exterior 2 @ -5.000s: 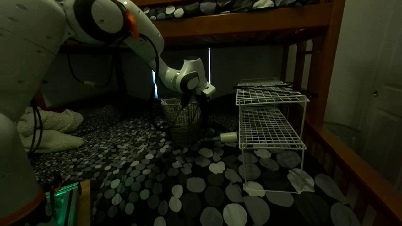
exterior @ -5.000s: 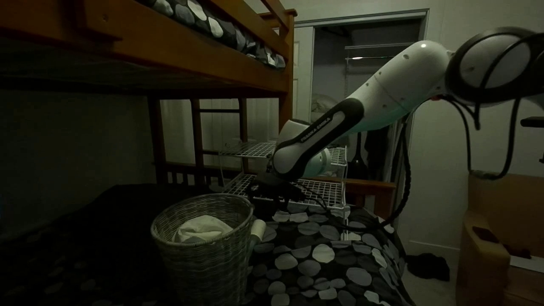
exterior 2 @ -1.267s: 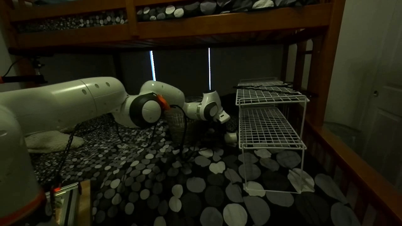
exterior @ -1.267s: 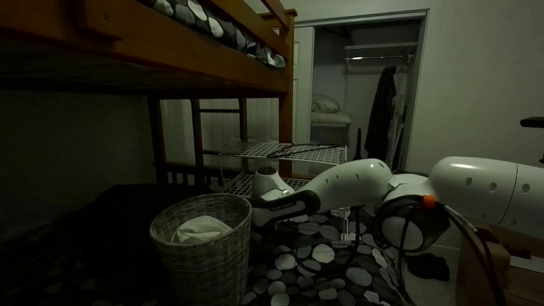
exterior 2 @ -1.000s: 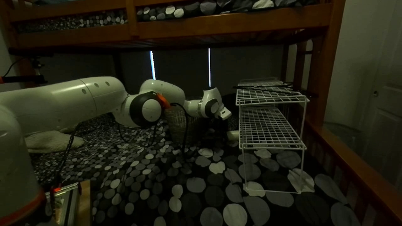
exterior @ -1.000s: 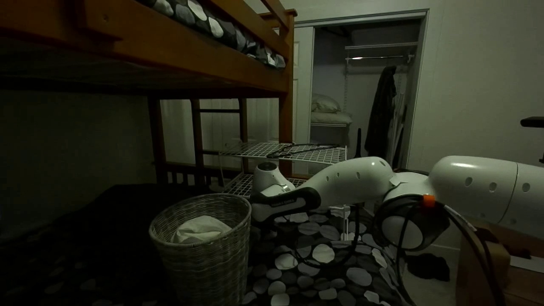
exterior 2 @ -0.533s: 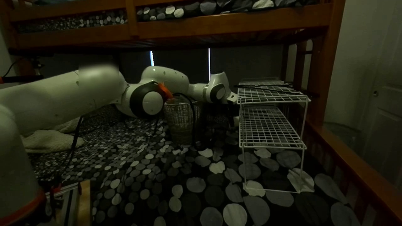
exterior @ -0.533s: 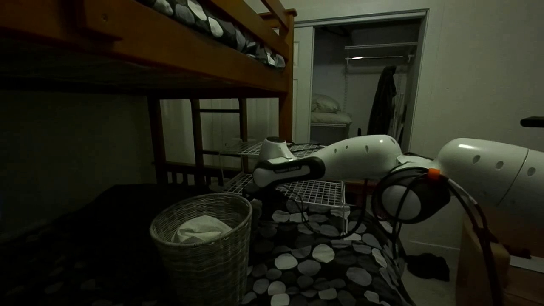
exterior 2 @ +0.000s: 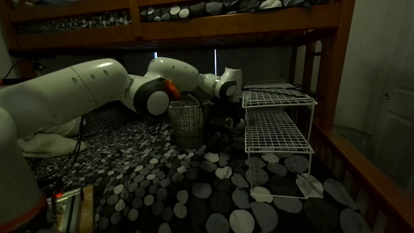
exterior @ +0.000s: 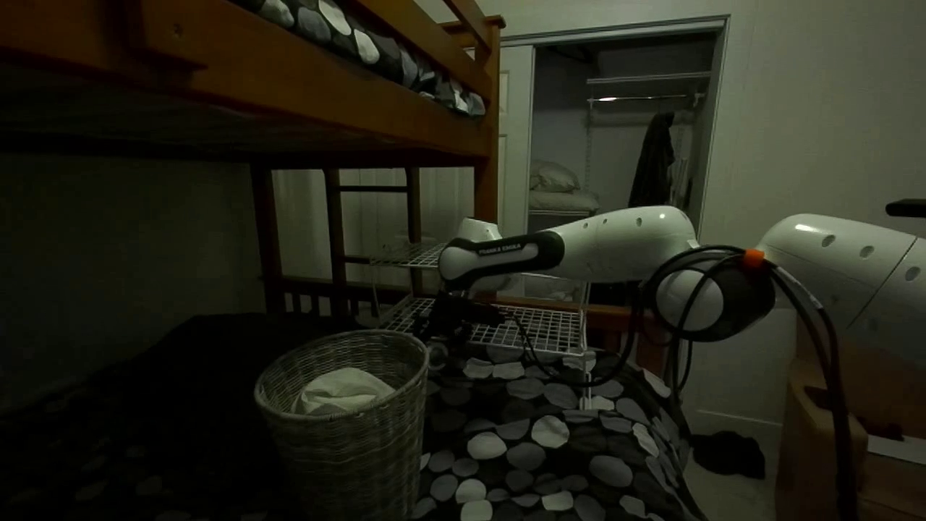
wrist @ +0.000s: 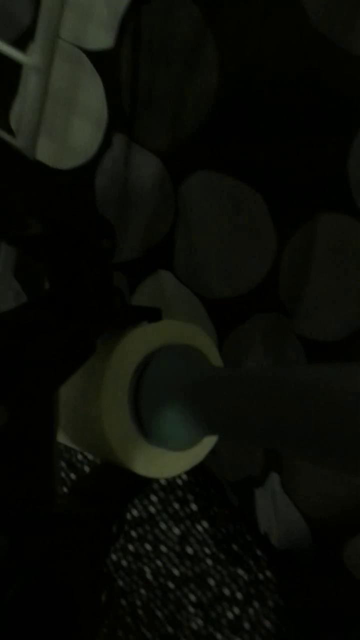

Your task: Pick up the lint roller from the bed and put it in the gray basket

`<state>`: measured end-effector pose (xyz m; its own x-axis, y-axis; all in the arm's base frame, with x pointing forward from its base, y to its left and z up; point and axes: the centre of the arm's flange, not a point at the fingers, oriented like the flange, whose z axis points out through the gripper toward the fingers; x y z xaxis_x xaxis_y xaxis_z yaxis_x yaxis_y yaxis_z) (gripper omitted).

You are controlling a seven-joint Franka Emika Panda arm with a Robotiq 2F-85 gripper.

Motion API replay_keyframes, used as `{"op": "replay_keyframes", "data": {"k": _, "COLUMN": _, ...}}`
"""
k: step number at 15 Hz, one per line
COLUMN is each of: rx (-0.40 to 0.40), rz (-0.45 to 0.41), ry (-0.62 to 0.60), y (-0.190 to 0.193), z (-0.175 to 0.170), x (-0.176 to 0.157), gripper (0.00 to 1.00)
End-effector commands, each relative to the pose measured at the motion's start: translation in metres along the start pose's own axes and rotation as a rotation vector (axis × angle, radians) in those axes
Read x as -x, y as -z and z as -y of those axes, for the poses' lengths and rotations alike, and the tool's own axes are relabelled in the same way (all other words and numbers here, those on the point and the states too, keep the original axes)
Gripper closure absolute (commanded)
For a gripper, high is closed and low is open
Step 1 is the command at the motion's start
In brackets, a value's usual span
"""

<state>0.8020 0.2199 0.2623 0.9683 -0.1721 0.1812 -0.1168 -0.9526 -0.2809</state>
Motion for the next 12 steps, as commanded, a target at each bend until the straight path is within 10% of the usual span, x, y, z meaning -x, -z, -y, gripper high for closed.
{"op": "replay_keyframes", "data": {"k": 1, "rx": -0.072, "rz": 0.133, "ry": 0.129, "y": 0.017, "z": 0.027, "x": 0.068, "gripper": 0.59}}
{"op": "replay_keyframes", "data": {"k": 6, "rx": -0.188, "rz": 0.135, "ry": 0.375, "y": 0.078, "z": 0.039, "x": 0.073, "gripper": 0.59}}
{"op": "replay_keyframes", "data": {"k": 12, "rx": -0.371, "rz": 0.052, "ry": 0.351, "y": 0.154, "z": 0.012, "x": 0.057, "gripper": 0.59}}
